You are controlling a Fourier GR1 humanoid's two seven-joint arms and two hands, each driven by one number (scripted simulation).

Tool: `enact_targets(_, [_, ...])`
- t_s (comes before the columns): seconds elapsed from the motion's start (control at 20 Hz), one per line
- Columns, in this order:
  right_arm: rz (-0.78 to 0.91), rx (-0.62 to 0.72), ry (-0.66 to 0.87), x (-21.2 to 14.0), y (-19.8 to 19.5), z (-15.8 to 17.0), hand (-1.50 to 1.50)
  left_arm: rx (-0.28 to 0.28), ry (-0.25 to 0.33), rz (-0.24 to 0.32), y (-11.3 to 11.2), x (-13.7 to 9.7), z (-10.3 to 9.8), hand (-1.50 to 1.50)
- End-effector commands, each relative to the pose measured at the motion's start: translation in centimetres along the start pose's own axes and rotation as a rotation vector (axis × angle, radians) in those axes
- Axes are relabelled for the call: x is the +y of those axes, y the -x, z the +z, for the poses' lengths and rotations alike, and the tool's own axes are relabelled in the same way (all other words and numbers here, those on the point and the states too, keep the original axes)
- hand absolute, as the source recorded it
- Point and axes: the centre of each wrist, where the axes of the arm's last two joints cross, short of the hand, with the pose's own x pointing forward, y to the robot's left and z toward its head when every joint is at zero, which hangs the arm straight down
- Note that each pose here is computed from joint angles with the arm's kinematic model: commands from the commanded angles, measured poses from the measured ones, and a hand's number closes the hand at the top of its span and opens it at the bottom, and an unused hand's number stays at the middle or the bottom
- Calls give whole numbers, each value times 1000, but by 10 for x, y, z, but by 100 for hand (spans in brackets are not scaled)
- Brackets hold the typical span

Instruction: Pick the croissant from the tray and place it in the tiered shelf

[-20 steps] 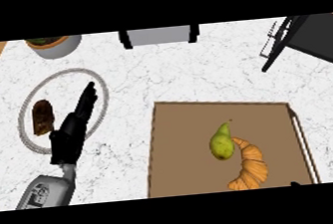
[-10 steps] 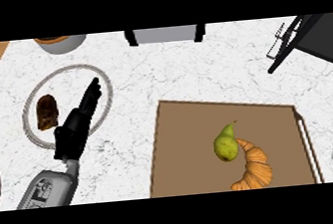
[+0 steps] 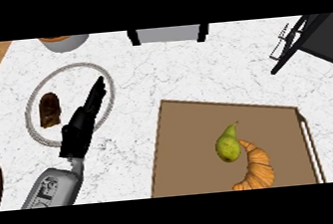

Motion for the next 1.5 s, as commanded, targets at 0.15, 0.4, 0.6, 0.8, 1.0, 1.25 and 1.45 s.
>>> enact_targets(0.15, [36,39,9,0,-55,16,-150,24,-5,12,10,11,6,0])
enact_targets(0.4, [55,37,37,12,-70,10,-150,26,-27,7,19,19,2,0])
enact_targets(0.6, [92,62,44,45,-76,-2,-150,11,-26,-7,2,24,6,0])
enact_targets(0.8, [84,61,37,54,-92,6,-150,34,-22,6,10,1,3,0])
enact_targets(1.0, [89,68,31,61,-91,-11,-150,24,-21,26,-11,14,-8,0])
enact_targets(1.25, [103,82,33,70,-94,-8,-150,14,-37,0,6,2,-3,0])
enact_targets(1.45, [131,115,11,98,-99,-11,-150,9,-34,6,9,22,2,0])
